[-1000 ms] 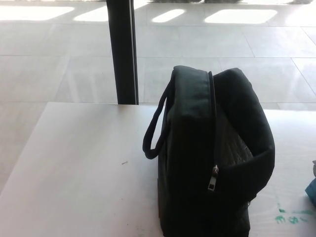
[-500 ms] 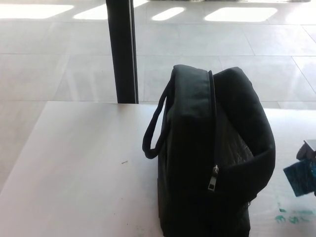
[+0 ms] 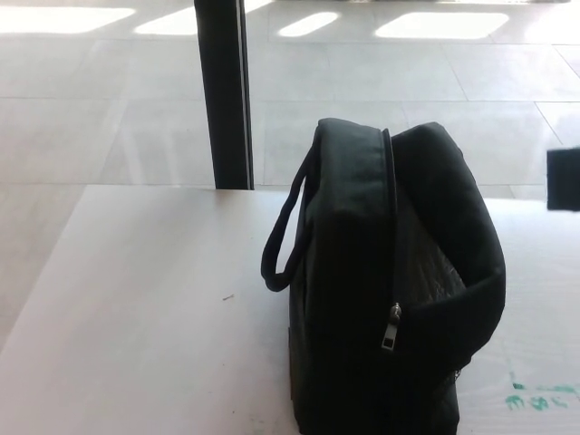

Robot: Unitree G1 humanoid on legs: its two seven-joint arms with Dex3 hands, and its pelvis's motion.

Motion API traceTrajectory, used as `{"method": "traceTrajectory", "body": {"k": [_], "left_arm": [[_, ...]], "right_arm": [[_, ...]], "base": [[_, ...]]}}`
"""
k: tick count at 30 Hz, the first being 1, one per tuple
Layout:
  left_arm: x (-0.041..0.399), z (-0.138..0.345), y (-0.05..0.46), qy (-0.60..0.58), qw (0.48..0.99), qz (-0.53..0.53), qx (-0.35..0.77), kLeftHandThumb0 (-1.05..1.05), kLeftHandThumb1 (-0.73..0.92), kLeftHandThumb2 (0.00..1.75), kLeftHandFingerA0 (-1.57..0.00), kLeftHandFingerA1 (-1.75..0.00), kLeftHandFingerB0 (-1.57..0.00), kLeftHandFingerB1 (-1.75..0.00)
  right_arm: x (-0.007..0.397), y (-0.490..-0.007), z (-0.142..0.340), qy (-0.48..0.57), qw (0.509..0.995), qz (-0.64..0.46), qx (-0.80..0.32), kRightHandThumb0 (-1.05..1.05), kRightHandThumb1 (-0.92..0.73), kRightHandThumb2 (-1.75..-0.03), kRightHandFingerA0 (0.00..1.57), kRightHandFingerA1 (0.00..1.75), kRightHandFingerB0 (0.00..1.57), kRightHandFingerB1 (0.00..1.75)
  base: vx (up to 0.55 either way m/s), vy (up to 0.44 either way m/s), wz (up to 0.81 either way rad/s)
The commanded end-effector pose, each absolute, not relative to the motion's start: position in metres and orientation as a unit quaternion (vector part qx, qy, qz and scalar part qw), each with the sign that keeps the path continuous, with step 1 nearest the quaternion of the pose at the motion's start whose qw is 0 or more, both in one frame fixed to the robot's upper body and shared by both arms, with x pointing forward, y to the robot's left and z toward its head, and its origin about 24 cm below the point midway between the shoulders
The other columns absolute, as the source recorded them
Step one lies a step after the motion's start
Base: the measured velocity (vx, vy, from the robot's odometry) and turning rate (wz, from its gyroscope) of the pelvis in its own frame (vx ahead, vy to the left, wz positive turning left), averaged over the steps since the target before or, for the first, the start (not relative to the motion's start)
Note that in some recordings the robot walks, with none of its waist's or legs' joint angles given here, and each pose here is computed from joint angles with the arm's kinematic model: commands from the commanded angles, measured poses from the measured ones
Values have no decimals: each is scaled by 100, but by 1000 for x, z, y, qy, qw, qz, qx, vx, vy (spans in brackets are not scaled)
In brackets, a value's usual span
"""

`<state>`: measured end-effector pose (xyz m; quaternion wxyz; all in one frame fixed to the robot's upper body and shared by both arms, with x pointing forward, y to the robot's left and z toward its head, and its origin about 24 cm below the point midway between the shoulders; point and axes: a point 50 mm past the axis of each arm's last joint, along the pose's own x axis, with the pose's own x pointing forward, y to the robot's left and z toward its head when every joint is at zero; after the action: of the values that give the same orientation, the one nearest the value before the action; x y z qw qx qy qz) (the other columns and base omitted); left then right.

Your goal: The robot uses its right hand to pick up the cube kept on the middle of the desk and put it inside the bag next to it

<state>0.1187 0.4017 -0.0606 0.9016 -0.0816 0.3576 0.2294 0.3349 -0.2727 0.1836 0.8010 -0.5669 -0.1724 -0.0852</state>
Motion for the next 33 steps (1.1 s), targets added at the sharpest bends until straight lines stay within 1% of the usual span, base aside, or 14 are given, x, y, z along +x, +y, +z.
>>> {"method": "traceTrajectory", "body": {"k": [1, 6, 7, 8, 9, 12, 15, 17, 22, 25, 26, 30, 31, 33], "left_arm": [[115, -54, 411, 353, 901, 244, -64, -105, 62, 88, -29, -151, -23, -143], [115, -54, 411, 354, 899, 248, -67, -105, 61, 89, -30, -149, -24, -143], [116, -54, 412, 352, 900, 247, -66, -105, 60, 89, -31, -151, -23, -144], [116, -53, 412, 352, 901, 247, -66, -105, 60, 89, -31, -151, -23, -144], [116, -53, 412, 352, 900, 247, -66, -105, 61, 89, -31, -151, -23, -144], [116, -54, 412, 354, 900, 245, -61, -105, 62, 90, -31, -151, -24, -144], [116, -54, 411, 353, 902, 242, -62, -105, 62, 89, -30, -150, -23, -145], [114, -54, 412, 352, 901, 245, -67, -105, 62, 89, -30, -150, -24, -144], [113, -53, 412, 353, 901, 244, -66, -105, 62, 88, -30, -152, -25, -145], [113, -54, 412, 356, 900, 244, -62, -105, 62, 89, -32, -153, -24, -145], [111, -54, 412, 355, 899, 246, -67, -105, 61, 87, -30, -152, -24, -145], [110, -54, 413, 355, 899, 246, -66, -105, 59, 88, -30, -153, -23, -144], [111, -55, 413, 359, 898, 248, -61, -105, 60, 88, -32, -153, -26, -144], [112, -54, 413, 357, 897, 253, -66, -105, 59, 88, -30, -151, -24, -144]], "right_arm": [[335, -258, 229, -300, 782, -119, -533, -17, -55, -107, 83, 175, 70, 161], [334, -235, 246, -338, 773, -94, -528, -17, -48, -122, 83, 175, 72, 165], [332, -220, 249, -349, 764, -60, -540, -22, -45, -117, 116, 139, 99, 129], [332, -219, 249, -350, 763, -57, -541, -22, -45, -117, 116, 139, 99, 129], [332, -216, 249, -349, 762, -51, -543, -14, -46, -121, 85, 175, 73, 163], [328, -203, 246, -345, 762, -13, -547, -14, -49, -115, 90, 175, 71, 167], [324, -192, 240, -343, 757, 27, -555, -13, -52, -110, 91, 175, 73, 163], [320, -186, 226, -341, 745, 79, -568, -18, -66, -91, 87, 175, 67, 166], [316, -182, 208, -332, 721, 122, -595, -17, -51, -105, 90, 175, 77, 156], [315, -183, 202, -329, 713, 137, -604, -19, -53, -100, 89, 175, 73, 164], [315, -184, 199, -311, 699, 153, -626, -20, -60, -85, 88, 175, 71, 163], [315, -183, 200, -306, 684, 163, -642, -21, -62, -86, 89, 175, 71, 161], [316, -179, 204, -306, 661, 171, -664, -24, -63, -76, 89, 175, 78, 135], [318, -175, 208, -312, 649, 174, -672, -29, -66, -68, 92, 175, 83, 124]], "base": [[0, 0, 0], [0, 0, 0], [0, 0, 0], [0, 0, 0], [0, 0, 0], [0, 0, 0], [0, 0, 0], [0, 0, 0], [0, 0, 0], [0, 0, 0], [0, 0, 0], [0, 0, 0], [0, 0, 0], [0, 0, 0]]}}
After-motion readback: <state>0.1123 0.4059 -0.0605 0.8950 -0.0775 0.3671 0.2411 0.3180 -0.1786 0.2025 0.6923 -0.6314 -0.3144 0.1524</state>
